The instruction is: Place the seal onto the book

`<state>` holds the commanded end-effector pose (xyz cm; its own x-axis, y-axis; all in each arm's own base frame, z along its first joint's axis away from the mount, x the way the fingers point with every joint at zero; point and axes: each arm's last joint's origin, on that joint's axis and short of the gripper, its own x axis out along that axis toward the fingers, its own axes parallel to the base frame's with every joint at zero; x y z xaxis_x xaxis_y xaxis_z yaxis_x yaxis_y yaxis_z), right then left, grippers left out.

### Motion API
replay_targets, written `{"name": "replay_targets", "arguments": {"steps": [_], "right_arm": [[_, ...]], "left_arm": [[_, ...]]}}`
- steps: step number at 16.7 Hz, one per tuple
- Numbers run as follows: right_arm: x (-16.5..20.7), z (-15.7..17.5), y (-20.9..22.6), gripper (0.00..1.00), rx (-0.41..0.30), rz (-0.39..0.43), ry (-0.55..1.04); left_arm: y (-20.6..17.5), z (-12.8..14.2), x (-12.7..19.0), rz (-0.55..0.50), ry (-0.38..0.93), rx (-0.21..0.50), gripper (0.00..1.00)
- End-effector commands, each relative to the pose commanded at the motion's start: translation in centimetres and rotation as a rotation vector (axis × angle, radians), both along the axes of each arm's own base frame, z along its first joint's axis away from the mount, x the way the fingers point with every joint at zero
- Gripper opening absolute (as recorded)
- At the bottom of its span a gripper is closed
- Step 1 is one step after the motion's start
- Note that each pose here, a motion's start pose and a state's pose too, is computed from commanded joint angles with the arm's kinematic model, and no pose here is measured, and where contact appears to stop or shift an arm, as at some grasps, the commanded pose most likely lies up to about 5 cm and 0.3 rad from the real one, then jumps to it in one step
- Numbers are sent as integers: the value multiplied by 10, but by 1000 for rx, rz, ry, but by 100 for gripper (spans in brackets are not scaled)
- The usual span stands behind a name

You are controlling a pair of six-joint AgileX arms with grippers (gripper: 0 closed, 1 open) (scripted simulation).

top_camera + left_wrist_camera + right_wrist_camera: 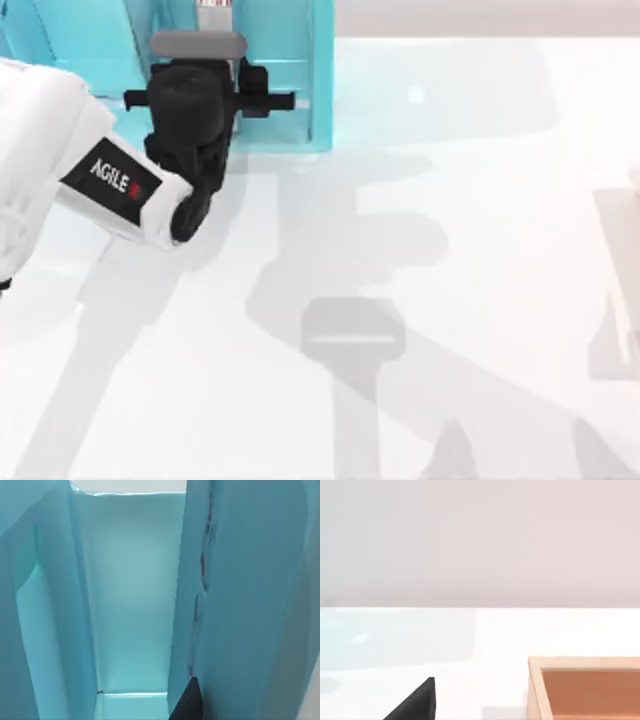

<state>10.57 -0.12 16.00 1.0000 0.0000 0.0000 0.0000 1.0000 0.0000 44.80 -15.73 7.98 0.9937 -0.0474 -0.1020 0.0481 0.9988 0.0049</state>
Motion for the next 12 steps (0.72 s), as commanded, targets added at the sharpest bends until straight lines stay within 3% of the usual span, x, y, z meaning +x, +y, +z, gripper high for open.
{"name": "replay_targets", "arguments": {"steps": [4,12], "right_arm": [[0,0,0,100,0,0,0],[0,0,0,100,0,0,0]], "left_arm": [[0,0,0,0,0,0,2],[0,0,0,0,0,0,0]]}}
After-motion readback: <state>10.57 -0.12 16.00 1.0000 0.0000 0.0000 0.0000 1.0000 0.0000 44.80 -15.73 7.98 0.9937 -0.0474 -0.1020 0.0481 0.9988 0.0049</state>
